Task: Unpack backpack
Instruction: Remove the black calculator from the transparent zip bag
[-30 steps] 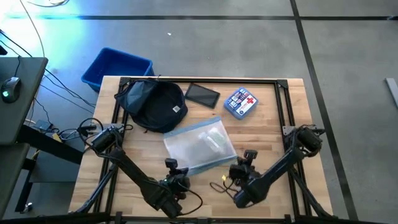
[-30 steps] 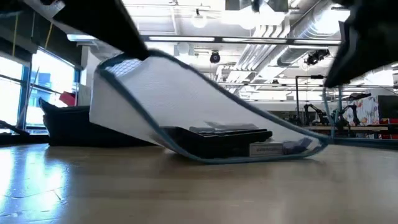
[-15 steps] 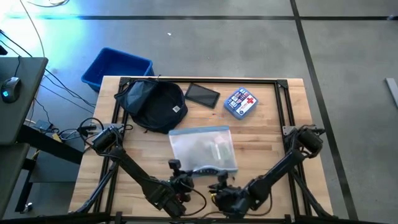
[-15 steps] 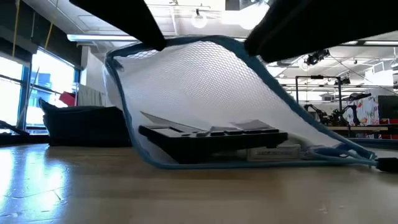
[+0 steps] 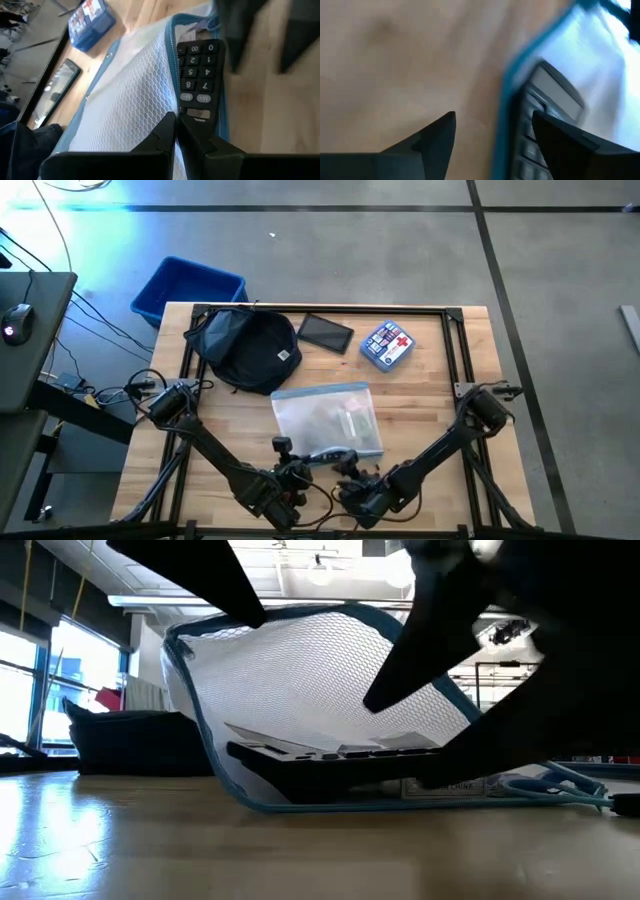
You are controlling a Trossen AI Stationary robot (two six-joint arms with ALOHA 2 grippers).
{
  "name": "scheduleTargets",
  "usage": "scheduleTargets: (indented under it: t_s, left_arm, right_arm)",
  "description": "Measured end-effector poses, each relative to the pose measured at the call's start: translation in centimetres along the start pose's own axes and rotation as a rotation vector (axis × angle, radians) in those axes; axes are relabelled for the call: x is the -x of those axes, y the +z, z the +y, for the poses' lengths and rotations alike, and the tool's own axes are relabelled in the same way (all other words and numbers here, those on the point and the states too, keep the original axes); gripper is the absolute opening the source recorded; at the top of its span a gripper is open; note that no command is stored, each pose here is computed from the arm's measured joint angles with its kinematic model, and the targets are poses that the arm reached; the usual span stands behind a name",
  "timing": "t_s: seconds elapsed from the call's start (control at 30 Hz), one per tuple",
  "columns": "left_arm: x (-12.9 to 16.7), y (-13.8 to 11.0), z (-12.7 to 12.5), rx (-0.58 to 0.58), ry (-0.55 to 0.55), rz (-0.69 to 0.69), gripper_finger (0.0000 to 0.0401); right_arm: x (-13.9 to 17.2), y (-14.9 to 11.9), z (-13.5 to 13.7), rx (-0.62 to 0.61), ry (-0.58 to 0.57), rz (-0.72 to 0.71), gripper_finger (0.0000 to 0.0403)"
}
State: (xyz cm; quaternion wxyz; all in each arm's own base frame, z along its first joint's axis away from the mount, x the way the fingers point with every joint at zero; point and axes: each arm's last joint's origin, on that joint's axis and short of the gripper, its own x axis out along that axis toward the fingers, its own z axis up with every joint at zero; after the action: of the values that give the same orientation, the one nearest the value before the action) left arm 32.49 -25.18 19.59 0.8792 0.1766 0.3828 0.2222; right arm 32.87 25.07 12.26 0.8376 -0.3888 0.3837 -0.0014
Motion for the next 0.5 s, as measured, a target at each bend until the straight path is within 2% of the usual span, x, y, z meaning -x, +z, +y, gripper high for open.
scheduleTargets:
  t_s: [0.17, 0.3, 0.5]
  left_arm:
    - [-0.1, 0.0, 0.0, -0.021, -0.031, 0.023, 0.0]
    - [-0.1, 0.1, -0.2, -0.045, -0.044, 0.022, 0.0]
    - [0.0, 0.5, -0.6, -0.082, -0.079, -0.012, 0.0]
  right_arm:
    - [-1.5, -1.5, -0.1, 0.015, -0.085, 0.112, 0.0246]
    - [-2.3, -2.1, -1.0, 0.027, -0.104, 0.171, 0.0237]
    - [-3.9, -2.8, -3.0, -0.055, -0.115, 0.221, 0.0195]
